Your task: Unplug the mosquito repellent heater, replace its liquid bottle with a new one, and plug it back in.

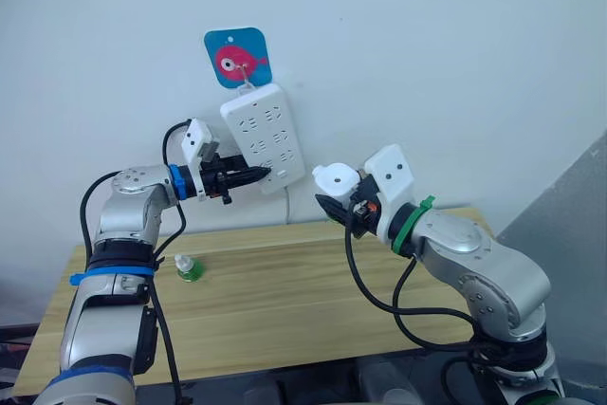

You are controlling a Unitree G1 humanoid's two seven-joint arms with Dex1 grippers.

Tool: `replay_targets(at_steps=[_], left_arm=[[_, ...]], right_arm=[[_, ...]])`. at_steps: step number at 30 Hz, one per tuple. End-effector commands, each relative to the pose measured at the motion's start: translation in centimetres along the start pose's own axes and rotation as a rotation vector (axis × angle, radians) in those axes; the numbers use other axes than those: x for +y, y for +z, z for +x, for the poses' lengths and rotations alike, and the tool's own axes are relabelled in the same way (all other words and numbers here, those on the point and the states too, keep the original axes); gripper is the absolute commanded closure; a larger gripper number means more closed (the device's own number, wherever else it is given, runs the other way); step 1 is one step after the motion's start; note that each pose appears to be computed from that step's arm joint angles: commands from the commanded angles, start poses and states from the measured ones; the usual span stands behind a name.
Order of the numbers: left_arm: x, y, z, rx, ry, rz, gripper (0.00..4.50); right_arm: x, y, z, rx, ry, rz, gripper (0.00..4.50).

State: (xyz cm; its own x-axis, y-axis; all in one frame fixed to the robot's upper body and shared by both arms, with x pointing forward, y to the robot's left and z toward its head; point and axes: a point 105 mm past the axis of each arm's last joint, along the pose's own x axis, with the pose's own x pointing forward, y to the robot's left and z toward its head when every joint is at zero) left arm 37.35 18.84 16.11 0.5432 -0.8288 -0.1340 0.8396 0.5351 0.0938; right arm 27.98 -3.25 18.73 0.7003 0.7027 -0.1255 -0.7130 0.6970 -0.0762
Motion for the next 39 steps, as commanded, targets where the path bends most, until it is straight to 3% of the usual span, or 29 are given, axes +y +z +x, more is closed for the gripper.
replay_targets(at_steps=[1, 9, 10, 17, 23, 32, 39], left_arm=[[1.6, 0.5, -2.2, -0.001, 0.134, 0.074, 2.43], [1.2, 0.9, -5.9, -0.019, 0.291, 0.192, 0.07], [0.4, 1.4, -6.4, -0.035, 0.296, 0.223, 0.00], [-4.9, 2.4, -7.2, -0.108, 0.338, 0.313, 0.00], [-11.4, 2.8, -3.5, -0.199, 0.186, 0.239, 0.00], [-12.5, 3.9, 0.5, -0.314, 0.131, 0.163, 0.00], [-12.1, 4.7, 2.8, -0.379, 0.099, 0.198, 0.00]], right_arm=[[-0.4, 2.0, -0.5, -0.090, -0.015, 0.009, 1.49], [-2.0, 2.7, -0.9, -0.135, -0.063, 0.043, 1.49], [-2.3, 2.8, -1.1, -0.147, -0.072, 0.049, 1.49], [-3.4, 3.1, -1.7, -0.214, -0.099, 0.133, 1.49], [-3.3, 3.2, -1.7, -0.280, -0.083, 0.287, 1.49], [-2.3, 4.9, -1.6, -0.407, -0.006, 0.527, 1.49], [-2.2, 4.8, -1.5, -0.417, -0.005, 0.606, 1.49]])
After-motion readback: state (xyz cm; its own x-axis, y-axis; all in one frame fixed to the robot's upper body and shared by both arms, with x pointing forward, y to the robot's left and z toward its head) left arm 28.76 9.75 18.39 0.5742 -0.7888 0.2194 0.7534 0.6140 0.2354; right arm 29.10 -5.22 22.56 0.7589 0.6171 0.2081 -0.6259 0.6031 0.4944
